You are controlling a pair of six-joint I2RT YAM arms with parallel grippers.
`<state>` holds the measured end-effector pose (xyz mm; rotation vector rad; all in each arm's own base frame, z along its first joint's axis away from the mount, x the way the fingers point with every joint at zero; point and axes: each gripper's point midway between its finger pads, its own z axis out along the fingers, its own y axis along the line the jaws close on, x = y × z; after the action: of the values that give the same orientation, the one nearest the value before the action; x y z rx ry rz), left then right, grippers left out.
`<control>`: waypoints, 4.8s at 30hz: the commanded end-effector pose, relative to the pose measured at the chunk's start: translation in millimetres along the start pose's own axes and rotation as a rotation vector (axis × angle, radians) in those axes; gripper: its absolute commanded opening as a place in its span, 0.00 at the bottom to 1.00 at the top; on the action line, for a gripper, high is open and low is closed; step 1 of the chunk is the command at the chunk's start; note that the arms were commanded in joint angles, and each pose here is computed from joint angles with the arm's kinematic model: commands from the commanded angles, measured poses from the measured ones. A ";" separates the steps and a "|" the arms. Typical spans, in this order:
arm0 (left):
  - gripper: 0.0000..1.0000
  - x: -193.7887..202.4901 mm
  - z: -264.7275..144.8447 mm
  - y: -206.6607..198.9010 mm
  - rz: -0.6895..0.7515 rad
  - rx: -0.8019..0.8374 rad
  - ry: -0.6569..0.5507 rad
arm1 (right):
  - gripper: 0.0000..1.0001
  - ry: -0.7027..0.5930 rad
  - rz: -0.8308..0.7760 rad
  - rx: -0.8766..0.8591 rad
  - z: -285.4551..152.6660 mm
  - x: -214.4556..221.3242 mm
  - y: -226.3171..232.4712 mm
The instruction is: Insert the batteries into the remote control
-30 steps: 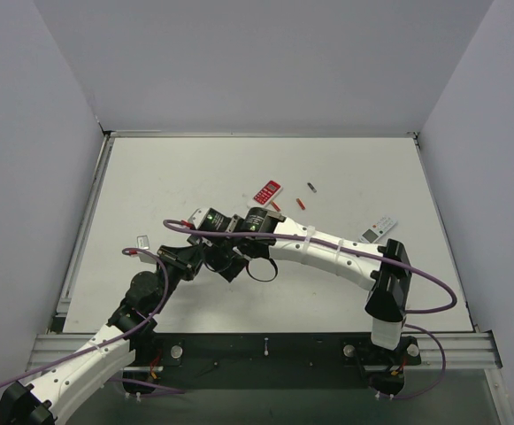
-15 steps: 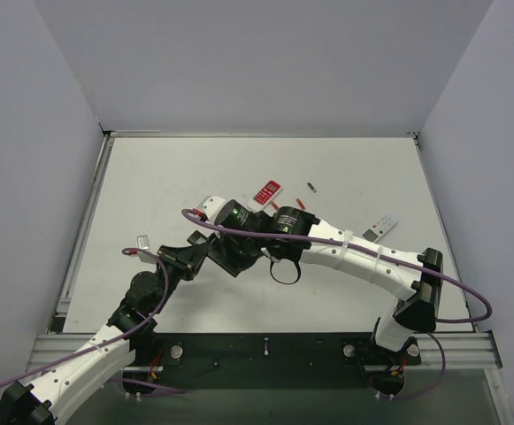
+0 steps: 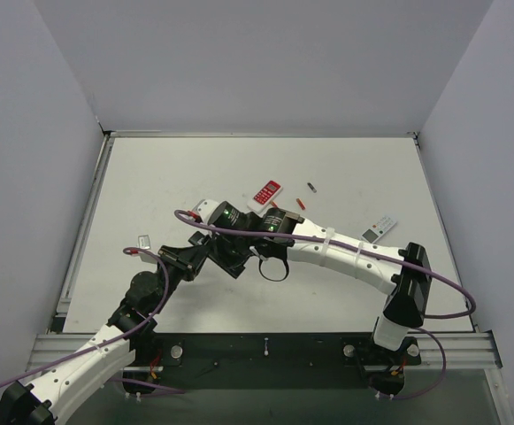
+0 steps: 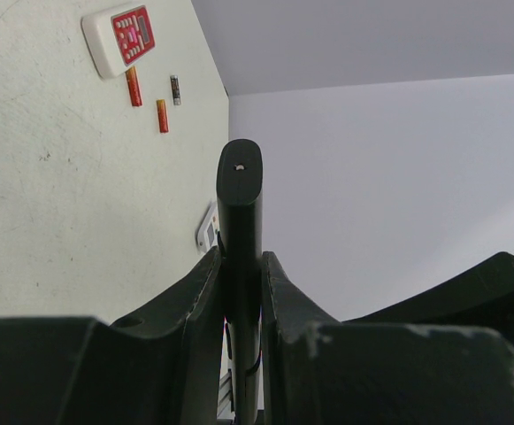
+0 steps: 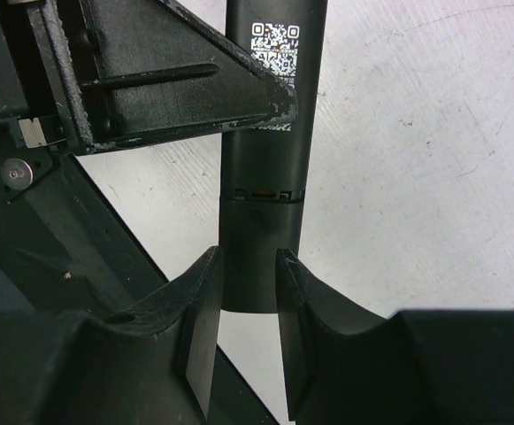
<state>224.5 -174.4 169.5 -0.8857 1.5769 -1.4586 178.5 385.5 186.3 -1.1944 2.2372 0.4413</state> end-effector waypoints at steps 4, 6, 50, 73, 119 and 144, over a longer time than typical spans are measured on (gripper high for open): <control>0.00 5.1 -3.7 3.4 0.002 0.038 0.024 | 0.26 0.026 0.001 -0.001 15.6 5.3 -0.9; 0.00 5.3 -3.9 2.1 0.000 0.042 0.025 | 0.26 0.032 -0.001 0.000 17.5 6.4 -1.0; 0.00 27.6 -8.3 -8.7 0.048 0.048 0.159 | 0.46 -0.292 -0.793 -0.491 -60.4 41.6 48.4; 0.00 33.6 -8.5 -20.4 0.048 0.079 0.196 | 0.87 -0.151 -0.883 -0.513 -25.1 59.9 40.5; 0.00 37.4 -14.2 -45.7 -0.022 0.164 0.229 | 0.57 -0.058 -0.904 -0.420 15.3 72.3 24.0; 0.00 46.5 -21.0 -77.1 -0.024 0.228 0.299 | 0.50 -0.016 -0.974 -0.333 31.7 79.5 19.2</control>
<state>197.2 -201.2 145.5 -0.7535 1.8060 -1.5296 133.8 363.5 131.3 -2.1825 1.3134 0.4390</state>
